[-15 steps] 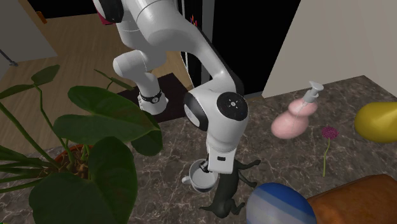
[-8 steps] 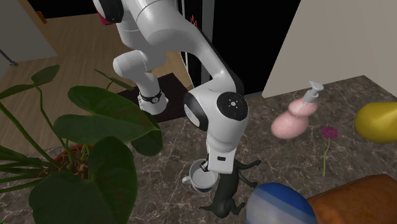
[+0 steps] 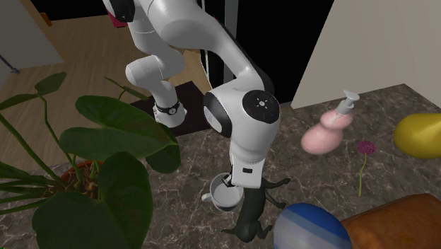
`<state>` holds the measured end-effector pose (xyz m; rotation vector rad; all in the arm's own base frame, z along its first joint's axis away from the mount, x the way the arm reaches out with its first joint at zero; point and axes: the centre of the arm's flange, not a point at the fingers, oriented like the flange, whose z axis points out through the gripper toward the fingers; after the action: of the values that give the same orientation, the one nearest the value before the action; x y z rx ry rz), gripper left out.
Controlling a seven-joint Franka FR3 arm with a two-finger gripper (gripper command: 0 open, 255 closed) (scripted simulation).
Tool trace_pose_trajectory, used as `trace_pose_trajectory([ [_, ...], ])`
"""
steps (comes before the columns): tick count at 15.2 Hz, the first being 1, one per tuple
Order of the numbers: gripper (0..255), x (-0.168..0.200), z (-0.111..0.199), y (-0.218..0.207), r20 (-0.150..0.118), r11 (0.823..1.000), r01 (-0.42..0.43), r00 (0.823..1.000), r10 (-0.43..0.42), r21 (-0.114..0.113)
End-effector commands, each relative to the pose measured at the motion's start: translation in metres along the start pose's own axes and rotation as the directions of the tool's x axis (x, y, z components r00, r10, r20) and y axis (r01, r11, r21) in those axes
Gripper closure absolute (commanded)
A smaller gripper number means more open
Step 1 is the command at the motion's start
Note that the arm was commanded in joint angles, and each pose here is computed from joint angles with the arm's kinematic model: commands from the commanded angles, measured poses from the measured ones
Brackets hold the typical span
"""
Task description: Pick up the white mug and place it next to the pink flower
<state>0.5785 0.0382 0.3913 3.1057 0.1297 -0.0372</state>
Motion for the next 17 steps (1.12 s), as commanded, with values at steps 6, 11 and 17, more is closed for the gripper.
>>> trace_pose_trajectory([
  [6, 255, -0.001, -0.037, 0.001, 0.000, 1.000, 0.000, 1.000, 0.000, 0.000],
  [11, 255, -0.002, -0.063, 0.002, 0.000, 1.000, 0.000, 1.000, 0.000, 0.000],
  [17, 255, -0.003, -0.095, 0.003, 0.000, 1.000, 0.000, 1.000, 0.000, 0.000],
])
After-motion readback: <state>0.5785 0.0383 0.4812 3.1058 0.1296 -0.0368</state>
